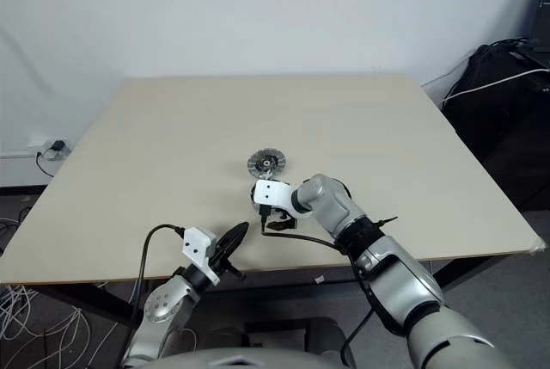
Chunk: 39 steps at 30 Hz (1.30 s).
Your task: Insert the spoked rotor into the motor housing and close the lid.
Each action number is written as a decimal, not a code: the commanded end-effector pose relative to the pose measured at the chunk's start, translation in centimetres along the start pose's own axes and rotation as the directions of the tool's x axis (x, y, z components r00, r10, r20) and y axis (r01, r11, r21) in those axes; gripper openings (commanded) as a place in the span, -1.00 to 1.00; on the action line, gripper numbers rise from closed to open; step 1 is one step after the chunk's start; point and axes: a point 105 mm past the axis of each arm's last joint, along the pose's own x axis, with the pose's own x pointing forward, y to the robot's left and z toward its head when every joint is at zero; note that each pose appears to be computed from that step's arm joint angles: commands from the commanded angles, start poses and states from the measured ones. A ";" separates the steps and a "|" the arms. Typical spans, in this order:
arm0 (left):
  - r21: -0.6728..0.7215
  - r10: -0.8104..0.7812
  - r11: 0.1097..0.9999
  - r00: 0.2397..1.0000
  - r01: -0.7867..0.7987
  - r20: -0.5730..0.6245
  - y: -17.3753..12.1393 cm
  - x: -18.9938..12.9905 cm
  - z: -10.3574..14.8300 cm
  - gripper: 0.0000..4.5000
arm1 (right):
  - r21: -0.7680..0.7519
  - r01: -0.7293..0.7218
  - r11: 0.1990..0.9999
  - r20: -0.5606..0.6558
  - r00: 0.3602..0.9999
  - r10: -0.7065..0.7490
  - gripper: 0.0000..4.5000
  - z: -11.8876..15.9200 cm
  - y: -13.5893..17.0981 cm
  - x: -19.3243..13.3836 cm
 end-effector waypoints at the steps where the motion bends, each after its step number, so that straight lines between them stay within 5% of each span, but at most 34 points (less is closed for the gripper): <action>1: 0.017 -0.007 1.000 0.999 0.007 0.053 -0.2 0.5 1.6 -1.00 | -0.021 0.047 0.999 0.024 0.999 -0.047 0.68 1.0 -1.4 -0.8; 5: 0.014 -0.010 1.000 0.999 0.010 0.053 -0.3 0.6 1.7 -1.00 | -0.022 0.049 0.999 0.021 0.999 -0.049 0.68 0.9 -1.5 -0.9; 8: 0.013 -0.014 1.000 0.998 0.014 0.053 -0.4 0.6 1.8 -1.00 | -0.020 0.053 0.998 0.020 0.998 -0.053 0.41 0.8 -1.6 -1.0; 18: 0.010 -0.011 1.000 0.999 0.011 0.051 -0.4 0.7 2.1 -1.00 | -0.019 0.066 0.998 0.024 0.998 -0.065 -0.95 0.9 -1.8 -1.1; 39: -0.007 -0.016 1.000 0.999 0.016 0.040 -0.4 0.7 1.8 -1.00 | 0.071 0.175 0.982 0.110 0.977 -0.182 -0.95 1.6 -1.1 -4.0</action>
